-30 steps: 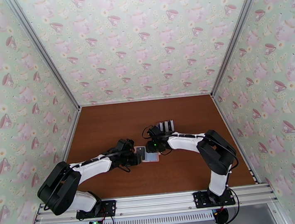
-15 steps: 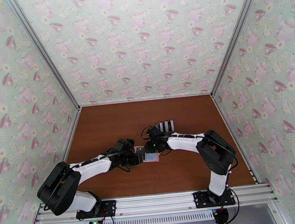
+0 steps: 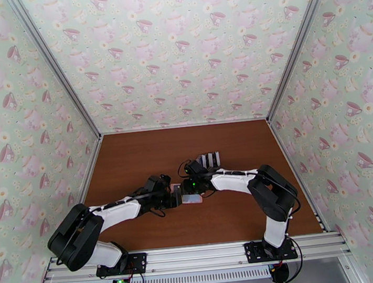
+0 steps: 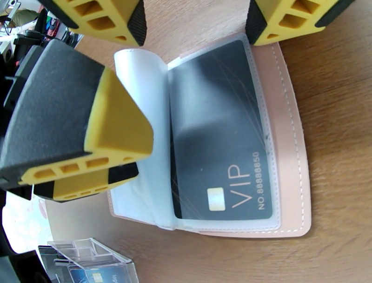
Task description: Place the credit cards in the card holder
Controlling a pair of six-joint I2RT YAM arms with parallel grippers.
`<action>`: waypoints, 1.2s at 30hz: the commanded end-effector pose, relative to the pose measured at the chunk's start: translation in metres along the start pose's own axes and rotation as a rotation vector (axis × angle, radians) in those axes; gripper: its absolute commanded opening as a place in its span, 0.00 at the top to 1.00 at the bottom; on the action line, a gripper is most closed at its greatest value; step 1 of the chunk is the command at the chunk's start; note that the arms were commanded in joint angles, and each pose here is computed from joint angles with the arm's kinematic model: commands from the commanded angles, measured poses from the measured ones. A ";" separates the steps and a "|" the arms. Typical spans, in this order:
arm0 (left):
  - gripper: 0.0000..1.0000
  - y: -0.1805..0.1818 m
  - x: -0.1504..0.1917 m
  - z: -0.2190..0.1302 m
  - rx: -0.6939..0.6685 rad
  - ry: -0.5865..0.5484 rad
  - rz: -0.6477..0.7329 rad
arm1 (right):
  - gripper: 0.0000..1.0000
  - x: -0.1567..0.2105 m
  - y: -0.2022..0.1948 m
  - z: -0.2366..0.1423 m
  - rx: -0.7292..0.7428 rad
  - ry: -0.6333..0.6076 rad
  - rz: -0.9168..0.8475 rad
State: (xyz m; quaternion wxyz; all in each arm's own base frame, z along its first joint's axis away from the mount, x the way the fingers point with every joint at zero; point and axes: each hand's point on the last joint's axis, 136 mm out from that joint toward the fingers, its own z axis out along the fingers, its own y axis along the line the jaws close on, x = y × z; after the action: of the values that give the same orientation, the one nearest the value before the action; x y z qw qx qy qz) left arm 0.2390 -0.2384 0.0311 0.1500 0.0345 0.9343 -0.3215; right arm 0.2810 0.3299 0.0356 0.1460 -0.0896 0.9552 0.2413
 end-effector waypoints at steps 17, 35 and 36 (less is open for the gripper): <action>0.32 0.014 0.030 0.005 0.020 0.060 -0.048 | 0.64 0.008 0.014 0.007 -0.103 0.012 0.086; 0.31 0.007 0.026 0.004 0.108 0.034 -0.060 | 0.66 0.006 0.025 0.009 -0.156 0.019 0.121; 0.31 0.011 0.026 0.005 0.083 0.038 -0.068 | 0.66 0.005 0.025 0.009 -0.158 0.019 0.124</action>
State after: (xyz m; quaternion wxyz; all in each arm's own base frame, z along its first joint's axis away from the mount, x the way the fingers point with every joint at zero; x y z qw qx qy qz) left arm 0.2377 -0.2438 0.0391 0.1724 0.0313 0.9058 -0.3858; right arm 0.2764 0.3505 0.0425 0.1266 -0.0461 0.9397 0.3144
